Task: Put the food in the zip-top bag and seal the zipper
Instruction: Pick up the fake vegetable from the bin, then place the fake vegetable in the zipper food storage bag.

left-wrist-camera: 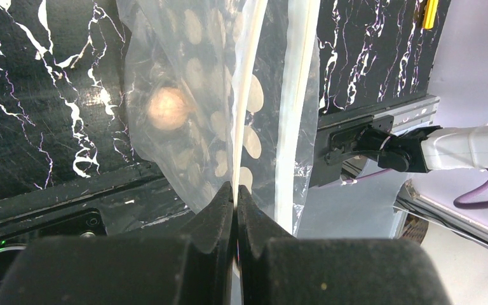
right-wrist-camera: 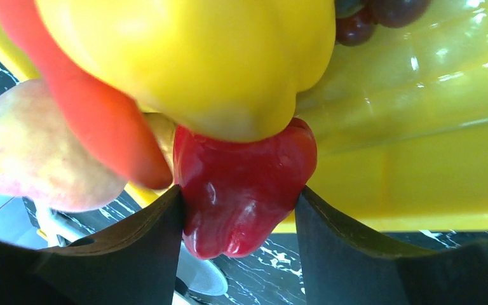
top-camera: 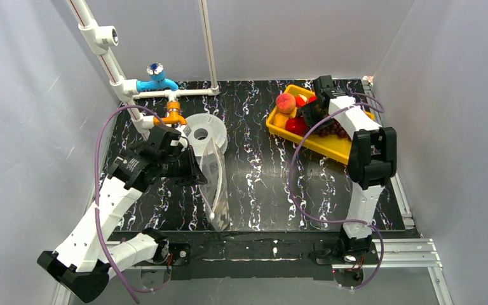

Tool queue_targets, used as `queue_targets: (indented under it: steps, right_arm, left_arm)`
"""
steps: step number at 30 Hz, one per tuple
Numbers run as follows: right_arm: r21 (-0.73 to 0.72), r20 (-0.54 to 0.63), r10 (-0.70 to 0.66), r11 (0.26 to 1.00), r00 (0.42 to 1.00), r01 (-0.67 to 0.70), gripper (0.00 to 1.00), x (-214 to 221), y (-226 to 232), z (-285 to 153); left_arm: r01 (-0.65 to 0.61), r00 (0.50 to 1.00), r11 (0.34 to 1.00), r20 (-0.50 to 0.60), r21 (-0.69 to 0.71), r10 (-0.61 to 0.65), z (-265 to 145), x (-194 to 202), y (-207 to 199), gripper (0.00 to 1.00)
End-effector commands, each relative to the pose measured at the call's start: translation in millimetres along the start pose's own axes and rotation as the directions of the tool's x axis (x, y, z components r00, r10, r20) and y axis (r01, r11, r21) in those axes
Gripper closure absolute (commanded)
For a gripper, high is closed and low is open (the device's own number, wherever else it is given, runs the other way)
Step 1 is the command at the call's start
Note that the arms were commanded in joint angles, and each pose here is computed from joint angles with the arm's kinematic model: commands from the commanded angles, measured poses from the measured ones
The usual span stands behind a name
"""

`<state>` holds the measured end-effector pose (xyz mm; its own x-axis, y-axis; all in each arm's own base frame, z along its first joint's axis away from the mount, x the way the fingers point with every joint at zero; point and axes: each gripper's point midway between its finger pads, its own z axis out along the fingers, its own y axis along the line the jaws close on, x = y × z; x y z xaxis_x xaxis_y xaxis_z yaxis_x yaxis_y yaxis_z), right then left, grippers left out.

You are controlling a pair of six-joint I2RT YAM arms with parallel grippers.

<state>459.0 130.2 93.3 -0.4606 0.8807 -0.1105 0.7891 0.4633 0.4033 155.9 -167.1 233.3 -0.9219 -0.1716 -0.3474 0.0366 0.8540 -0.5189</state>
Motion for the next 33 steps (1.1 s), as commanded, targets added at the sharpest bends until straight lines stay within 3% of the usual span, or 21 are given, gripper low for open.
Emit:
queue_targets:
  steps: [1,6,9,12,16,21,25,31,33]
  right_arm:
    - [-0.087,0.072,-0.084,0.992,0.994,0.09,0.77,-9.3,5.9,-39.4]
    - [-0.115,0.149,-0.215,0.966,0.965,0.233,0.96,-14.6,-5.4,-57.9]
    - [-0.137,0.196,-0.306,0.932,0.932,0.335,0.99,-16.7,-8.3,-73.6]
    - [-0.241,0.2,-0.449,0.839,0.871,0.488,0.99,-0.4,-6.1,-92.0]
    - [-0.524,0.162,-0.635,0.594,0.755,0.611,0.99,63.7,3.2,-118.9]
    - [-0.633,0.252,-0.797,0.293,0.549,0.716,0.99,150.0,0.8,-160.6]
    - [-0.674,0.4,-0.829,0.024,0.391,0.738,0.99,212.7,-2.5,-219.1]
    - [-0.723,0.55,-0.77,-0.246,0.323,0.645,0.99,268.8,-9.5,-302.8]
    - [-0.736,0.563,-0.763,-0.289,0.317,0.612,0.99,283.1,-8.7,-318.8]
  left_arm:
    - [-0.01,1.0,1.0,-0.002,0.001,0.01,-4.6,4.5,1.4,1.0]
    - [-0.011,1.0,1.0,0.002,0.003,0.011,-4.7,3.2,0.4,1.0]
    - [-0.011,1.0,1.0,-0.001,0.001,0.011,-3.0,2.6,0.4,1.0]
    - [-0.008,1.0,1.0,-0.003,0.005,0.008,0.5,2.1,0.0,1.0]
    - [-0.006,1.0,1.0,0.004,0.014,0.006,4.7,0.3,-0.9,1.0]
    - [-0.008,1.0,1.0,-0.003,0.012,0.008,7.9,1.3,0.3,1.0]
    - [-0.007,1.0,1.0,-0.009,0.014,0.007,8.5,2.0,0.1,1.0]
    - [-0.01,1.0,1.0,0.001,0.026,0.01,5.7,-1.0,-3.9,1.0]
    - [-0.01,1.0,1.0,0.001,0.027,0.01,5.6,-1.3,-4.5,1.0]
